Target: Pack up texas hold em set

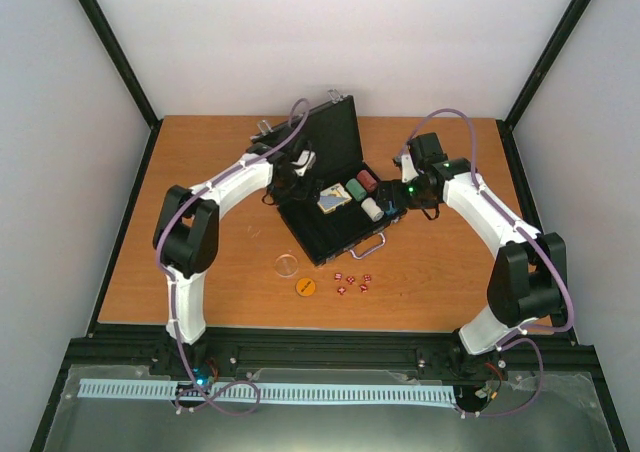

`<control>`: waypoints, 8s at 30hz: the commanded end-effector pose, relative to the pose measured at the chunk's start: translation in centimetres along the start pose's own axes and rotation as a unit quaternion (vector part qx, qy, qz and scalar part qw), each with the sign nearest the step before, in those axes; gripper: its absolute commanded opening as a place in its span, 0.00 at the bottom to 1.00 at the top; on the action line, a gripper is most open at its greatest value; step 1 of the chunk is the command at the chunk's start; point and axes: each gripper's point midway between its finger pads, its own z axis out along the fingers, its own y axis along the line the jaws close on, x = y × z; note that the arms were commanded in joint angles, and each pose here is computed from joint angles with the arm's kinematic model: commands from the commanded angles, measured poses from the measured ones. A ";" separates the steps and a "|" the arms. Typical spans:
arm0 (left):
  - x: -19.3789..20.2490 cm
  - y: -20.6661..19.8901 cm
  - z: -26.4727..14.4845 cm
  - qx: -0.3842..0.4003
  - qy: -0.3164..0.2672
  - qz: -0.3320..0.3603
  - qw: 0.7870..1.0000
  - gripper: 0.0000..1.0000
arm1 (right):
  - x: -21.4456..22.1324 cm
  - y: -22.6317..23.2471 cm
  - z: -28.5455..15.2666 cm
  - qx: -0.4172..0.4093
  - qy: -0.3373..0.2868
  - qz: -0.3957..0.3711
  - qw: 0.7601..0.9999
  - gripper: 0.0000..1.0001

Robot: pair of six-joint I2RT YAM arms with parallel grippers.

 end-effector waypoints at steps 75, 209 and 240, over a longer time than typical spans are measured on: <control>8.6 5.4 -9.0 -0.113 0.029 -0.033 0.993 1.00 | 15.0 11.8 5.3 -0.017 0.196 -0.221 0.955 0.58; 9.7 5.2 -8.2 -0.101 0.027 -0.023 0.994 1.00 | -0.7 10.5 14.0 0.068 0.133 -0.163 0.975 0.03; 9.9 5.3 -7.1 -0.102 0.043 -0.023 0.994 1.00 | -0.8 12.2 15.7 0.011 0.122 -0.181 0.976 0.14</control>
